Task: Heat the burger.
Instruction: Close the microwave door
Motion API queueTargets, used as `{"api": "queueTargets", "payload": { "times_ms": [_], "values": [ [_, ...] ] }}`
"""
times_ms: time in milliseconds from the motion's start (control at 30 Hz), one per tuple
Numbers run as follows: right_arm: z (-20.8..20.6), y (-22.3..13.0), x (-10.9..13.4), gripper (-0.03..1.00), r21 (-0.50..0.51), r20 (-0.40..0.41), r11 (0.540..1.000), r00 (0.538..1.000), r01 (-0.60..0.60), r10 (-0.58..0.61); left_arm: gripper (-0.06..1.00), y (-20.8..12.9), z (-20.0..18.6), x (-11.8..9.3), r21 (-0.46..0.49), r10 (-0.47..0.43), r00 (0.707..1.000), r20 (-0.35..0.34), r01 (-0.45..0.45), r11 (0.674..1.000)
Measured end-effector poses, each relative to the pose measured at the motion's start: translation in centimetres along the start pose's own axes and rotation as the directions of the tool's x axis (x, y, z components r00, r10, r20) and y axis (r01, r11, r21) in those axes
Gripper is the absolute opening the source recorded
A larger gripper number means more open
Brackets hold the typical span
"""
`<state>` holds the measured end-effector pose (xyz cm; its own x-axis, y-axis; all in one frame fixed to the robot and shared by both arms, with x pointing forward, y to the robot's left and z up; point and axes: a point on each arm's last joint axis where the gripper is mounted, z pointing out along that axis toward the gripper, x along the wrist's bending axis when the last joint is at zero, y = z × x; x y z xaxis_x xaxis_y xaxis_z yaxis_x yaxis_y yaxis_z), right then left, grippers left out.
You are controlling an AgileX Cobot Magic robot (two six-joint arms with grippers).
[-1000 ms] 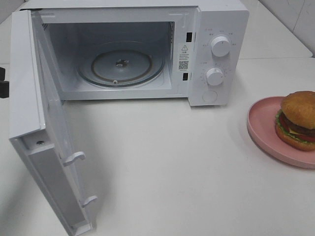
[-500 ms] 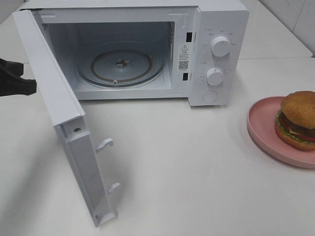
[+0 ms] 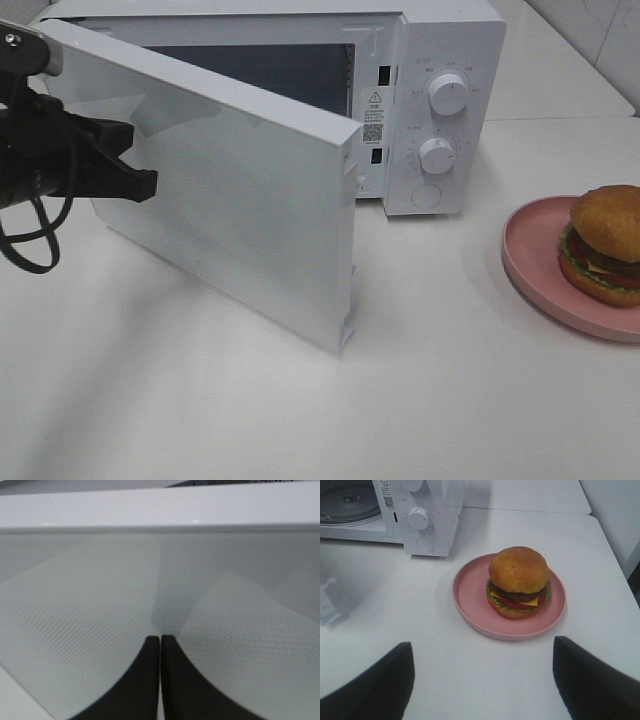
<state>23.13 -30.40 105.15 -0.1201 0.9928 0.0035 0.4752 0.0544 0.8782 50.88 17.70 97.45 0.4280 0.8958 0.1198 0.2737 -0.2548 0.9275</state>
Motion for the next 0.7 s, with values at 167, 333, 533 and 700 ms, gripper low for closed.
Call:
{"api": "queueTargets", "payload": {
  "times_ms": [167,333,533,700],
  "values": [
    [0.0,0.0,0.0,0.70,0.000,0.000,1.000,1.000,0.000,0.000,0.00,0.3,2.0,-1.3,0.004,0.013,0.999,0.036,-0.013,1.000],
    [0.0,0.0,0.0,0.70,-0.001,0.000,1.000,1.000,0.000,0.000,0.00,1.2,4.1,-2.7,-0.020,0.029,0.997,0.072,-0.028,0.999],
    [0.0,0.0,0.0,0.70,-0.001,0.000,1.000,1.000,0.000,0.000,0.00,2.7,7.4,-4.8,-0.062,0.045,0.993,0.111,-0.038,0.997],
    [0.0,0.0,0.0,0.70,-0.001,-0.002,1.000,1.000,-0.001,0.001,0.00,3.6,9.6,-6.5,-0.081,0.076,0.986,0.150,-0.064,0.995]
  ]
}}
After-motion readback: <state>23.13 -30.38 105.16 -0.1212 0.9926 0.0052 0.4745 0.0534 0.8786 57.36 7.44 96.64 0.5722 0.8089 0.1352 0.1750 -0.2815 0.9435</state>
